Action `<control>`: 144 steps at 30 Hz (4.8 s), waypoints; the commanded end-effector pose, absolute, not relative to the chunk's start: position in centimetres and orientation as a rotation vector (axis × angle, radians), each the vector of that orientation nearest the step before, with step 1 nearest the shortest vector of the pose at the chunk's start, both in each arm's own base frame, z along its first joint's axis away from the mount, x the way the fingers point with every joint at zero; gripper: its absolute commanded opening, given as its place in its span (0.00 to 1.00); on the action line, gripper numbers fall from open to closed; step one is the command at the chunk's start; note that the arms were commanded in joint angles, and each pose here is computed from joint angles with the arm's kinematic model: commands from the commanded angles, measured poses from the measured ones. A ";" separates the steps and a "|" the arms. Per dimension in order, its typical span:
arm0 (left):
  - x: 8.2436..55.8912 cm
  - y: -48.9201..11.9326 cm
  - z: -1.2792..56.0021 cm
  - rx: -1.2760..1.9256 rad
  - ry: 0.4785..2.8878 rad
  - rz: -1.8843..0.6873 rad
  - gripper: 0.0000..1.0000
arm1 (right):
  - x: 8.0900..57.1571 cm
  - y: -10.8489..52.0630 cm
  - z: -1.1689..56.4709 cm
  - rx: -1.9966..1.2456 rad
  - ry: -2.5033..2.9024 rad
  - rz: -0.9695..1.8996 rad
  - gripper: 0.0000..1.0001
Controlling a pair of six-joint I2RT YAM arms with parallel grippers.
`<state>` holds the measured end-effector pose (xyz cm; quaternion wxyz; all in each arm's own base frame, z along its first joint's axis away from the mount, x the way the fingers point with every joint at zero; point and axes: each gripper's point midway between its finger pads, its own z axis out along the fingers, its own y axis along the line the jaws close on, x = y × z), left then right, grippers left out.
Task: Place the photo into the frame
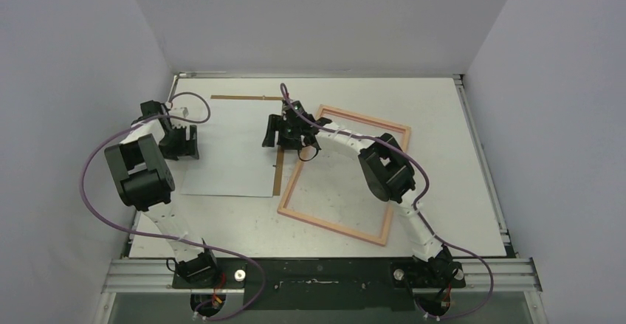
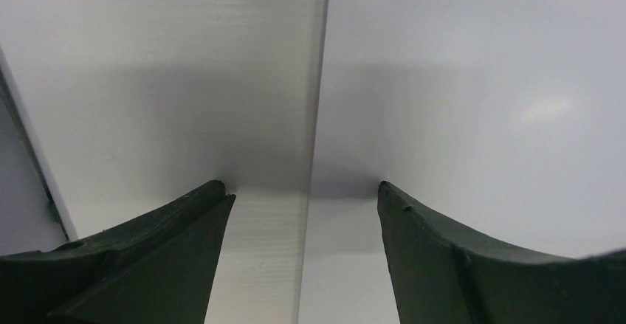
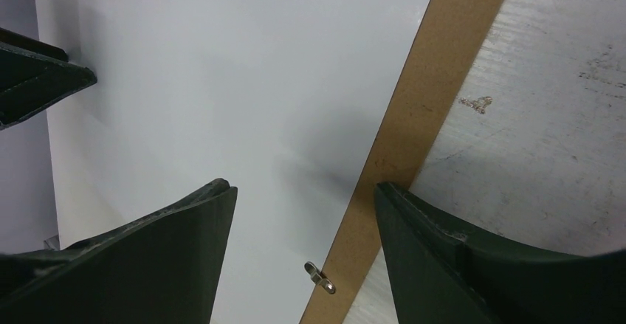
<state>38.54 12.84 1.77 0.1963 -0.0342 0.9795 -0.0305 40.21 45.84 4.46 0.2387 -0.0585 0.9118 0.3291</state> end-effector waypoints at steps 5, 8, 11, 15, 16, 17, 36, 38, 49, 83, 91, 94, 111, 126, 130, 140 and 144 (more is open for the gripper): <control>37.2 16.2 1.5 -0.101 2.772 0.060 0.72 | 38.1 42.7 -0.4 -0.143 2.630 0.738 0.67; 36.8 16.9 1.4 -0.095 2.780 0.080 0.72 | 37.9 42.0 -1.4 -0.142 2.651 0.693 0.64; 36.5 17.4 2.0 -0.103 2.777 0.072 0.72 | 37.7 41.4 -1.8 -0.146 2.664 0.657 0.62; 36.7 17.2 3.4 -0.089 2.750 0.055 0.72 | 37.8 41.1 -1.6 -0.146 2.662 0.635 0.62; 36.7 16.9 3.7 -0.084 2.745 0.040 0.72 | 37.9 41.0 -1.3 -0.147 2.658 0.631 0.61; 36.7 16.6 4.2 -0.082 2.738 0.020 0.72 | 38.0 41.0 -1.0 -0.146 2.652 0.626 0.61; 36.8 16.8 6.6 -0.095 2.696 -0.086 0.78 | 31.9 44.8 8.1 -0.144 2.552 0.892 0.74; 36.8 17.0 7.1 -0.082 2.687 -0.075 0.78 | 29.4 44.5 7.8 -0.143 2.574 0.903 0.76; 33.5 16.5 4.0 0.006 2.754 -0.033 0.77 | 21.9 46.5 6.1 -0.153 2.640 1.063 0.78; 31.1 15.4 1.3 0.067 2.782 -0.035 0.74 | 22.1 50.5 4.7 0.186 2.557 1.217 0.74; 31.2 15.5 1.2 0.074 2.784 -0.032 0.74 | 22.0 52.8 8.9 0.109 2.398 1.482 0.74; 31.1 15.4 1.1 0.074 2.787 -0.038 0.74 | 22.1 53.2 10.1 0.089 2.346 1.537 0.74; 31.2 15.4 1.3 0.091 2.785 -0.036 0.74 | 20.6 50.2 5.4 0.135 2.576 1.298 0.67; 31.5 15.2 1.4 0.081 2.790 -0.050 0.73 | 21.4 49.5 3.4 0.222 2.560 1.242 0.65; 31.6 15.0 1.4 0.087 2.792 -0.049 0.73 | 21.4 49.2 3.4 0.270 2.559 1.178 0.63; 31.7 14.1 1.2 0.102 2.800 -0.054 0.73 | 21.3 49.8 4.6 0.370 2.512 1.105 0.63; 31.6 14.0 1.2 0.106 2.803 -0.055 0.73 | 21.6 49.7 4.6 0.382 2.494 1.092 0.61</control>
